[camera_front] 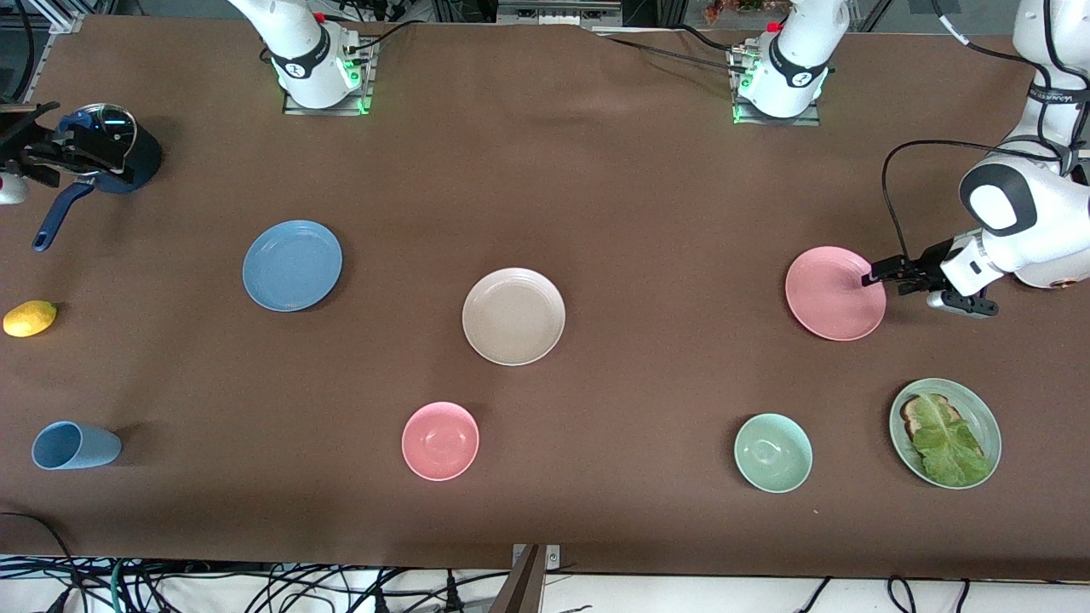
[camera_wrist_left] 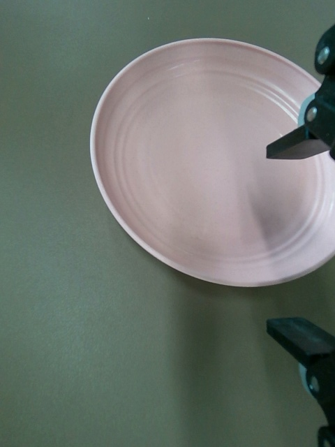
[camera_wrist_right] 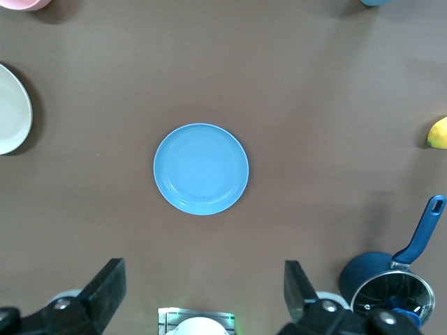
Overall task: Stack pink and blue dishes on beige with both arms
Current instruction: 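Slide the pink plate with the left gripper onto the beige plate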
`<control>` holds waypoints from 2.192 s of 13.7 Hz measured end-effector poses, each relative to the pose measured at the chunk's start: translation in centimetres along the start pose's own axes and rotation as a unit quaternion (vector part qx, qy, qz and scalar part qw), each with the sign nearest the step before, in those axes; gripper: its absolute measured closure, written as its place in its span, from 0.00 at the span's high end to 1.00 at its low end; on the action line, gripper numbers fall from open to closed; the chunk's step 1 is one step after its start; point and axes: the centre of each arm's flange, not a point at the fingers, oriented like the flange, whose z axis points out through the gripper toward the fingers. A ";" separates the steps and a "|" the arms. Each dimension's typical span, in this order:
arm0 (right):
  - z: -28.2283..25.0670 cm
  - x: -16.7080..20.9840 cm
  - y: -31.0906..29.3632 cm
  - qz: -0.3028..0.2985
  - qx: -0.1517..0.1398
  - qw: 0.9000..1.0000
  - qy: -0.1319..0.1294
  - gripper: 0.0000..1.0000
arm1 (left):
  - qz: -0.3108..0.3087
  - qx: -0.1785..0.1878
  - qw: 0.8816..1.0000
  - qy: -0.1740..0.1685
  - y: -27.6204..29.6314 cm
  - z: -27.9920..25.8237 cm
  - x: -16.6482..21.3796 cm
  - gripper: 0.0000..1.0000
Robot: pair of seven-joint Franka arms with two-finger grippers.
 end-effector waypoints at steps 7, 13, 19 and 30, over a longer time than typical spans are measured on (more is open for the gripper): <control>0.1 -0.1 0.0 0.000 0.000 1.000 -0.004 1.00 | 0.006 -0.025 1.000 0.013 -0.9 2.2 -0.4 0.65; 0.1 -0.1 0.0 0.000 0.001 1.000 -0.004 1.00 | 0.018 -0.024 0.999 0.015 -0.9 2.0 -0.1 0.04; 0.1 -0.1 0.0 0.000 0.001 1.000 -0.004 1.00 | 0.022 -0.030 0.999 0.015 -0.7 1.5 0.3 0.05; 0.1 -0.1 0.0 0.000 0.001 1.000 -0.005 1.00 | -0.079 -0.031 0.996 -0.026 24.4 -3.0 9.6 0.05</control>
